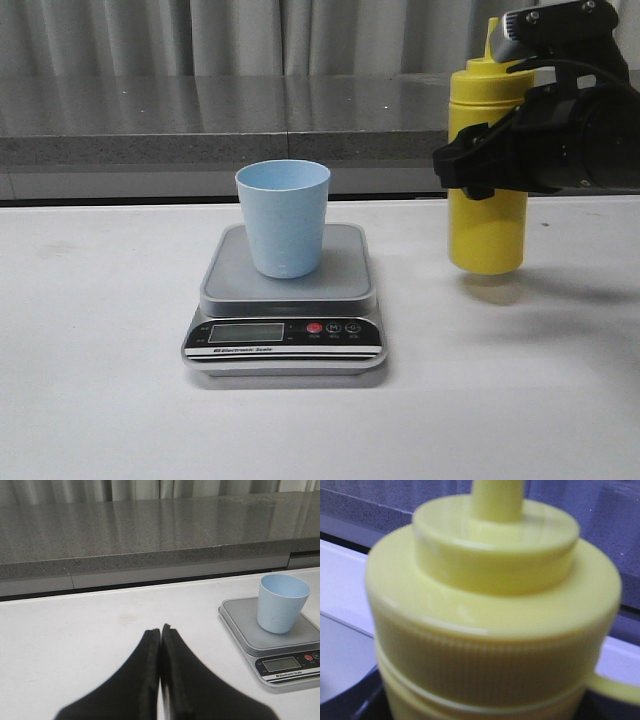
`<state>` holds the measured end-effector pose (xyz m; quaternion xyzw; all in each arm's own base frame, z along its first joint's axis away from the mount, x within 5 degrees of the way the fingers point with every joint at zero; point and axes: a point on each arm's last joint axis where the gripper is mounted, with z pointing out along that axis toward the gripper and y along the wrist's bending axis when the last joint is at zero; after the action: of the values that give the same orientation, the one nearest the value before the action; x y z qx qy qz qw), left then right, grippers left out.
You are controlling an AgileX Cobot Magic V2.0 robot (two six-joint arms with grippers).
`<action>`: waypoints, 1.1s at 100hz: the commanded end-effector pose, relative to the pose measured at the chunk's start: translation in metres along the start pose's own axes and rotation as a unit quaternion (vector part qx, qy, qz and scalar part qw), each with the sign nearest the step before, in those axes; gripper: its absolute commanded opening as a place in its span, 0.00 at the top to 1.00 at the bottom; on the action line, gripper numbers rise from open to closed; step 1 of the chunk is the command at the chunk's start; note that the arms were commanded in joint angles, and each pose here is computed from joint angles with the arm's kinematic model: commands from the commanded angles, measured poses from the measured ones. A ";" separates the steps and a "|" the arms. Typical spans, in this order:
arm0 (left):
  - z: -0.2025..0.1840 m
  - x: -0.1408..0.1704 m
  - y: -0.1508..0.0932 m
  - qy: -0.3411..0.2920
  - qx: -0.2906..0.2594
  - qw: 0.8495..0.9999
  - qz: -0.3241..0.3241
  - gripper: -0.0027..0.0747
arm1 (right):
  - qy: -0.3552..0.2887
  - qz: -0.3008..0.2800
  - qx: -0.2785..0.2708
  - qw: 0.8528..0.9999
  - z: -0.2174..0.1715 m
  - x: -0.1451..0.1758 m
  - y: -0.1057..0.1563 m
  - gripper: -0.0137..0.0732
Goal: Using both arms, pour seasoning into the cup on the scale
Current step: 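Lower the yellow bottle back onto the table with the right gripper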
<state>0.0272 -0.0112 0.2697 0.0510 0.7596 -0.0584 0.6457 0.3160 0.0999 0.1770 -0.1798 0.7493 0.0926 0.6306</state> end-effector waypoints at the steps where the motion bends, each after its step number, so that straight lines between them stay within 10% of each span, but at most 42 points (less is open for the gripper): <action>1: -0.002 -0.014 0.000 -0.044 -0.001 0.999 -0.007 0.99 | -0.068 -0.008 -0.003 0.998 -0.001 -0.021 0.000 0.43; 86: -0.002 -0.014 0.000 -0.044 -0.001 0.999 -0.007 0.99 | -0.044 0.012 -0.012 0.999 -0.010 0.002 0.004 0.42; 110: -0.002 -0.014 0.000 -0.044 -0.001 0.999 -0.007 0.99 | -0.047 0.009 -0.017 0.999 -0.010 0.002 0.005 0.12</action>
<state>0.0272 -0.0112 0.2697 0.0510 0.7596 -0.0584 0.6457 0.3026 0.0985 0.1549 -0.1815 0.7618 0.1086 0.6124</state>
